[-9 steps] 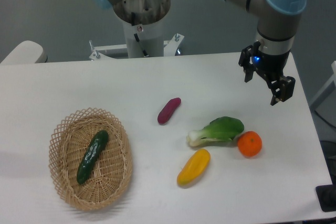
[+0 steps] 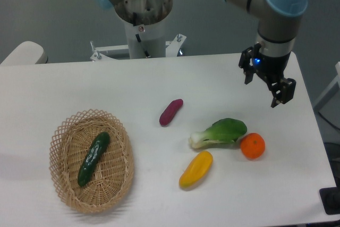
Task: Pick up the cucumber from the basket
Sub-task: 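Move the open gripper over the green cucumber in the wicker basket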
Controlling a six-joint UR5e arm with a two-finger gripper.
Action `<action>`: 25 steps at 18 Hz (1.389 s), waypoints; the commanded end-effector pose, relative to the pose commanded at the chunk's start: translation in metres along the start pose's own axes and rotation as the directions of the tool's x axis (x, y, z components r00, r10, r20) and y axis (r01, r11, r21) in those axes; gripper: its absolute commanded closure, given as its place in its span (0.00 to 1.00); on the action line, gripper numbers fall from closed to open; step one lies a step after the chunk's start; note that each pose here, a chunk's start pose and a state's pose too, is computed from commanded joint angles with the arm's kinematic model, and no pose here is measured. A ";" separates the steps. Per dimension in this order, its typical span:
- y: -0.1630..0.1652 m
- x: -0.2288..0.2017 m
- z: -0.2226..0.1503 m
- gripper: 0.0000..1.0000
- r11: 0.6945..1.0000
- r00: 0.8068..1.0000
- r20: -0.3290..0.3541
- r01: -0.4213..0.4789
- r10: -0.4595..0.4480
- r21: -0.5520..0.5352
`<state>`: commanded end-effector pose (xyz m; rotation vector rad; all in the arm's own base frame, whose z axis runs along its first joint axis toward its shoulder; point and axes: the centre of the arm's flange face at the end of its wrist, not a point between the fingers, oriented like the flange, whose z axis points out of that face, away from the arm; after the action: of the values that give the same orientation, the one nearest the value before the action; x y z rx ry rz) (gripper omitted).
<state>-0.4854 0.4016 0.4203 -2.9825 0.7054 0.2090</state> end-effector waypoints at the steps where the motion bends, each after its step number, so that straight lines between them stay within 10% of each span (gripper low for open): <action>1: -0.005 0.004 0.004 0.00 0.999 0.999 -0.011 0.034 -0.034 0.002; 8: -0.082 0.033 0.016 0.00 0.931 0.930 -0.048 0.365 -0.364 0.010; 16: -0.164 0.086 0.042 0.00 0.780 0.769 -0.166 0.626 -0.617 0.001; 21: -0.204 0.127 0.070 0.00 0.779 0.761 -0.192 0.626 -0.619 -0.031; 25: -0.243 0.164 0.093 0.00 0.813 0.798 -0.186 0.582 -0.573 -0.007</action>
<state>-0.2413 0.5553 0.3125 -3.0158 -0.2222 -0.1190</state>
